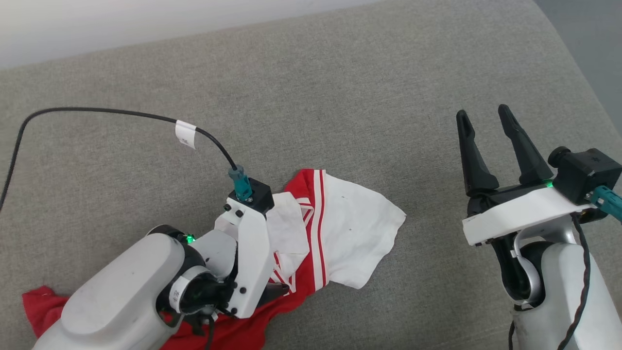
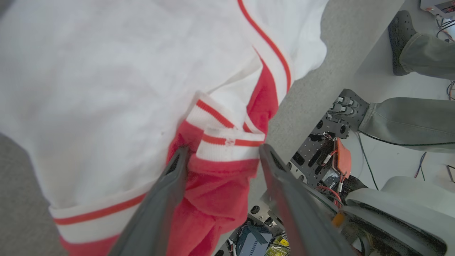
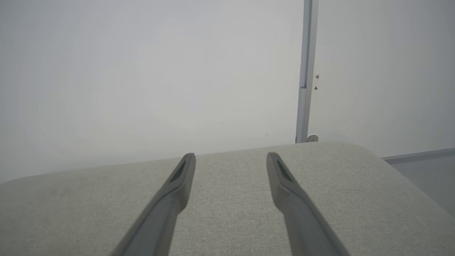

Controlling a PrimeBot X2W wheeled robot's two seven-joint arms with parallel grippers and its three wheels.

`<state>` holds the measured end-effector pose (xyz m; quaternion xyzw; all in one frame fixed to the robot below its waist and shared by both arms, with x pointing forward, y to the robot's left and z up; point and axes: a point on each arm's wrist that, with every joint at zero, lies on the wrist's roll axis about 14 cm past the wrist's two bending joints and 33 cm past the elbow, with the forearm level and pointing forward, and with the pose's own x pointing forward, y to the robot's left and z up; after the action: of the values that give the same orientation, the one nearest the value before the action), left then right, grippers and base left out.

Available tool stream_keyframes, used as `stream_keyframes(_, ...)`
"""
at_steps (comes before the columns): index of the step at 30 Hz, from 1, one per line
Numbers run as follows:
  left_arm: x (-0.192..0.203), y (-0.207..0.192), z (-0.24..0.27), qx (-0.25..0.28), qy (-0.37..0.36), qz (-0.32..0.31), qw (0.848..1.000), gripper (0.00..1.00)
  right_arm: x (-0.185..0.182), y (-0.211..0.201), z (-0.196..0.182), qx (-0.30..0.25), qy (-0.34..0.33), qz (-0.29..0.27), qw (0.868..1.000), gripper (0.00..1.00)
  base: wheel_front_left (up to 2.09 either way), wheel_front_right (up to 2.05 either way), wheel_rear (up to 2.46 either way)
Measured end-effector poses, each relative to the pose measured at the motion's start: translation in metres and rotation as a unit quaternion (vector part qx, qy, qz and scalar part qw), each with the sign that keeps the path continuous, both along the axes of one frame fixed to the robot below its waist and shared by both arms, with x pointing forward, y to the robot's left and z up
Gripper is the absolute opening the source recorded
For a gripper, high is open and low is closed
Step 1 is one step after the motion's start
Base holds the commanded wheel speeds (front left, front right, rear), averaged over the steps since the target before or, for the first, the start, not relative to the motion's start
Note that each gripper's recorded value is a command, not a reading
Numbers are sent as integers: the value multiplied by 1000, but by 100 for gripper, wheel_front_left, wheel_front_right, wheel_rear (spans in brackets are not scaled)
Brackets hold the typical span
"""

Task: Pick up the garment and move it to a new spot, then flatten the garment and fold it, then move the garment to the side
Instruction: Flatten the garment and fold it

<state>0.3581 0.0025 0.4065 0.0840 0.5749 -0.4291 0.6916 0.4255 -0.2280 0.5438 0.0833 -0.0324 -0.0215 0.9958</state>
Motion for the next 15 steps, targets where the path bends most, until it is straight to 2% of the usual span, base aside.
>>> stream_keyframes(8, 9, 5, 23, 2, -27, 2, 1000, 100, -8, 1, 14, -3, -17, 1, 1000, 100, 0, 0, 0)
stream_keyframes(15, 39, 12, 56, 7, -92, 12, 996, 100, -15, 5, 24, -4, -27, 6, 1000, 100, 0, 0, 0)
